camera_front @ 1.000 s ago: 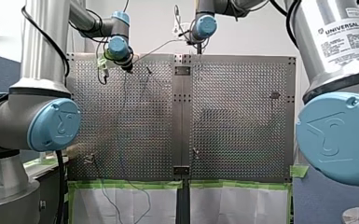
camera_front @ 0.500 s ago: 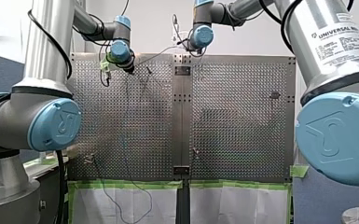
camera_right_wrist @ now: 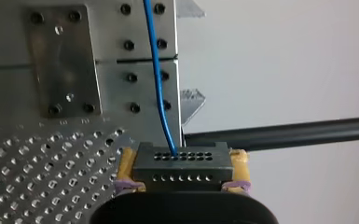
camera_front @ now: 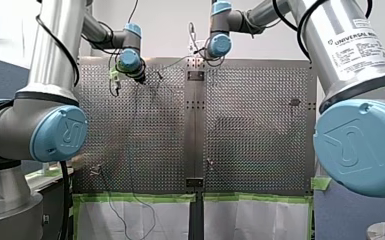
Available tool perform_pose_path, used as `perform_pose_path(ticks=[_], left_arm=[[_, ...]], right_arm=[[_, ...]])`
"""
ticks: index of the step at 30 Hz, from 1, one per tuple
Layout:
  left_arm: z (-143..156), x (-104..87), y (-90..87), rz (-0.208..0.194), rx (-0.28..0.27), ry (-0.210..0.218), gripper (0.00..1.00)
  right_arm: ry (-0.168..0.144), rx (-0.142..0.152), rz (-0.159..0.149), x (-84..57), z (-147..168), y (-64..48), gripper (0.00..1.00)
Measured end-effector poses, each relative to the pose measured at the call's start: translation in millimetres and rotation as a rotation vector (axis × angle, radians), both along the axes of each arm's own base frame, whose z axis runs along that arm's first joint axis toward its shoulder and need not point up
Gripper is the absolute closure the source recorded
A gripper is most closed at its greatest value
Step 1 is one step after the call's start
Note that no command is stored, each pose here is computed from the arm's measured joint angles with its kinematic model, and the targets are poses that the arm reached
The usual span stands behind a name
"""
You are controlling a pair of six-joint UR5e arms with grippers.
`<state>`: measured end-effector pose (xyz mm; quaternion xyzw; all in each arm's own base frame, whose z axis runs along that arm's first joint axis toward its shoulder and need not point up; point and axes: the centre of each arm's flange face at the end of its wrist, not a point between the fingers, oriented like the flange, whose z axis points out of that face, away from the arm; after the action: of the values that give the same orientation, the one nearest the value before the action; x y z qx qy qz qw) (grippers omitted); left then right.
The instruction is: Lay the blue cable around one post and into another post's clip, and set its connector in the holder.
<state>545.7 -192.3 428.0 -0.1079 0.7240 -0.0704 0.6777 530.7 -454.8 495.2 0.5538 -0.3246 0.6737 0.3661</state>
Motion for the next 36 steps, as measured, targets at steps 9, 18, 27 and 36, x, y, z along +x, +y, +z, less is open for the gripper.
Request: perform_pose_path(ticks=[9,18,27,36], left_arm=[[-11,7.6,-8.5,-0.037,0.008,0.016,0.00],[-24,7.8,-18.9,-0.045,0.016,0.047,0.00],[-25,6.4,-21.1,-0.044,-0.006,0.050,0.00],[-25,5.3,-22.6,-0.047,-0.014,0.053,0.00]], right_arm=[[0.008,0.031,-0.030,-10.8,-17,-22.3,0.98],[0.064,0.102,-0.079,-29.9,-46,-46.2,0.98],[0.072,0.164,-0.117,-48.1,-83,-57.9,0.98],[0.047,0.178,-0.173,-59.1,-114,-62.1,0.98]])
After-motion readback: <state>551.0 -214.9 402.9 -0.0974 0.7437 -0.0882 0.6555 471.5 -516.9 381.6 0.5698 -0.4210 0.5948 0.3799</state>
